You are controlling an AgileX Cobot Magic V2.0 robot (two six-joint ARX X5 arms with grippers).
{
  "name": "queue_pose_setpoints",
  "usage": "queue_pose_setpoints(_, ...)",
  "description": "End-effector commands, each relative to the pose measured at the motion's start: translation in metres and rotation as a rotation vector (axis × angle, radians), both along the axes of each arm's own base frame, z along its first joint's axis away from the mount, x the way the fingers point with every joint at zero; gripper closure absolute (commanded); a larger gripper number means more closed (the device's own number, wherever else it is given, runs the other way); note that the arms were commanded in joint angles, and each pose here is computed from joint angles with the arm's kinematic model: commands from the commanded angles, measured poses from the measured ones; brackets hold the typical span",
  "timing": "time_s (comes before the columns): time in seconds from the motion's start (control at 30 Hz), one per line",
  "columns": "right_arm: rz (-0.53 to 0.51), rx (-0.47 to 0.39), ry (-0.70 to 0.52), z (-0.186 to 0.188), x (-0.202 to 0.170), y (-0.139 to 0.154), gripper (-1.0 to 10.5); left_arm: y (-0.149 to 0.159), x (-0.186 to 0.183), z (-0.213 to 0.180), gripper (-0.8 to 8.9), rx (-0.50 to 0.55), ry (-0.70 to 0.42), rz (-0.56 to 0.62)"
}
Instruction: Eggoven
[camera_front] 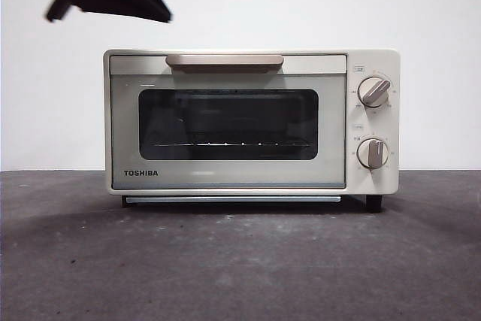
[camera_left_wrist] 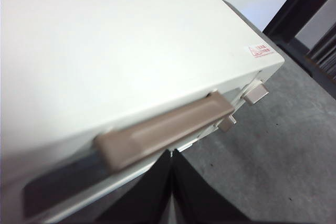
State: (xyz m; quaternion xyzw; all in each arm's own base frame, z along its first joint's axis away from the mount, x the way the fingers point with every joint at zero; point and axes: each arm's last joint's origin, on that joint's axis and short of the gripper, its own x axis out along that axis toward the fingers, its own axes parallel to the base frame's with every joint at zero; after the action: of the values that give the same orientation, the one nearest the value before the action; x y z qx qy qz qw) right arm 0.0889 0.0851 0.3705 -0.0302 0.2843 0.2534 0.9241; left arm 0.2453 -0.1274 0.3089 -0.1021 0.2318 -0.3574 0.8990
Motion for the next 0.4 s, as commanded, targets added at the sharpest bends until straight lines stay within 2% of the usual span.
queue_pose_setpoints(0.03, -0.001, 0.025, -0.015, 0.005, -0.004, -0.002, 9.4, -0.013, 0.012, 0.004, 8.06, 0.039, -0.047, -0.015)
queue_pose_setpoints(0.4, -0.007, 0.066, -0.055, 0.01, -0.017, -0.017, 9.4, -0.052, 0.037, -0.014, 8.06, 0.15, -0.039, -0.014)
